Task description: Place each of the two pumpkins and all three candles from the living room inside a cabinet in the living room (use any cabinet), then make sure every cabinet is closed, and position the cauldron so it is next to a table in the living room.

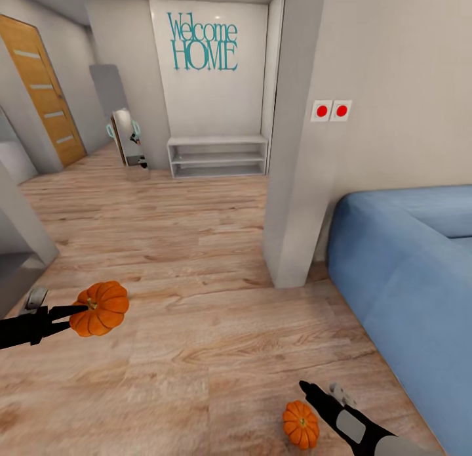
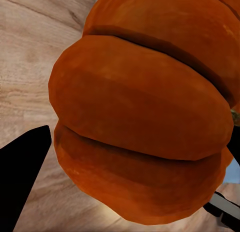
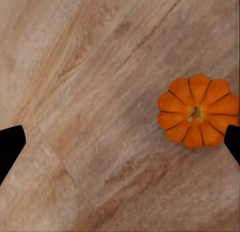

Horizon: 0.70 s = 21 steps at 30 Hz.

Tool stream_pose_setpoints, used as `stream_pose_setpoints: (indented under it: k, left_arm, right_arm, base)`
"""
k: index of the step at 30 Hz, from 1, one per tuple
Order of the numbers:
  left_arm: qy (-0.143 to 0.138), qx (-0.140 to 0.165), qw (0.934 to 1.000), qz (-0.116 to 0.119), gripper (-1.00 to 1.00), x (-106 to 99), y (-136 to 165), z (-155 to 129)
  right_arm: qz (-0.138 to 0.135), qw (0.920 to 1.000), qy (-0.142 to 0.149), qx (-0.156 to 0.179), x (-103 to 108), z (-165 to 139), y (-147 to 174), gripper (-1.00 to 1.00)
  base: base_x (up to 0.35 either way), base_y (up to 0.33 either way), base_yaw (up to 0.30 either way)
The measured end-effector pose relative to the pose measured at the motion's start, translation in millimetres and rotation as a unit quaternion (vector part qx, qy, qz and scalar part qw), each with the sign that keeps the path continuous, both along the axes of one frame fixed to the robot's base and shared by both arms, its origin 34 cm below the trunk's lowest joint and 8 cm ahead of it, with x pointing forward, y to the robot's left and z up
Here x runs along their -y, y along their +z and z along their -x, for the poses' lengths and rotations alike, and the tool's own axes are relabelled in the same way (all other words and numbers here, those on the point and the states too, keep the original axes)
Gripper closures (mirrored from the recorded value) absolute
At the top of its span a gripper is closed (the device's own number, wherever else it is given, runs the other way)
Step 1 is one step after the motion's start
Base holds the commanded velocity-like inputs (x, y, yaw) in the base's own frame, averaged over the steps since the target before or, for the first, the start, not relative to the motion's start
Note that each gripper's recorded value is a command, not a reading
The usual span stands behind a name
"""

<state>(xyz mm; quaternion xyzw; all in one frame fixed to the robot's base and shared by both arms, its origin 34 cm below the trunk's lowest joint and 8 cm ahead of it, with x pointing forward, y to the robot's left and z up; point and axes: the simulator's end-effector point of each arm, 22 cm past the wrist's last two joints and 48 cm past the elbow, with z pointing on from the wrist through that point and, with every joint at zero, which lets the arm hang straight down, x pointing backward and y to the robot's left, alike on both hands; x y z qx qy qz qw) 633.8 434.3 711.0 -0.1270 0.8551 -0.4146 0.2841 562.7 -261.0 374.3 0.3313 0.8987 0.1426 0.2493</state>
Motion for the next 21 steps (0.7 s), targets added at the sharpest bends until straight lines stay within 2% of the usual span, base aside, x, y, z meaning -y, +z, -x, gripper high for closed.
stream_pose_setpoints:
  k: [7,13,15,17,19,21]
  left_arm:
    - [0.000,0.000,1.0000,0.000,1.00,0,-14,3]
    - [0.000,0.000,1.0000,0.000,1.00,0,-27,5]
    - [0.000,0.000,1.0000,0.000,1.00,0,-31,6]
    - [0.000,0.000,1.0000,0.000,1.00,0,-35,7]
    - [0.000,0.000,1.0000,0.000,1.00,0,-39,7]
    - [0.000,0.000,1.0000,0.000,1.00,0,-44,8]
  right_arm:
    - [0.027,0.9992,-0.014,0.026,14,-7,-9,-1.00]
    - [0.022,0.9990,-0.017,0.034,14,-7,-19,-1.00]
    - [0.009,0.9988,-0.023,0.043,17,-6,-22,-1.00]
    - [-0.015,0.9978,-0.028,0.059,21,-3,-24,-1.00]
    - [-0.044,0.9959,-0.023,0.075,19,0,-24,-1.00]
    - [-0.062,0.9945,-0.018,0.083,18,2,-25,-1.00]
  base:
    - [0.000,0.000,0.000]
    - [0.000,0.000,0.000]
    - [0.000,0.000,0.000]
    - [0.000,0.000,0.000]
    - [0.000,0.000,0.000]
    - [0.000,0.000,0.000]
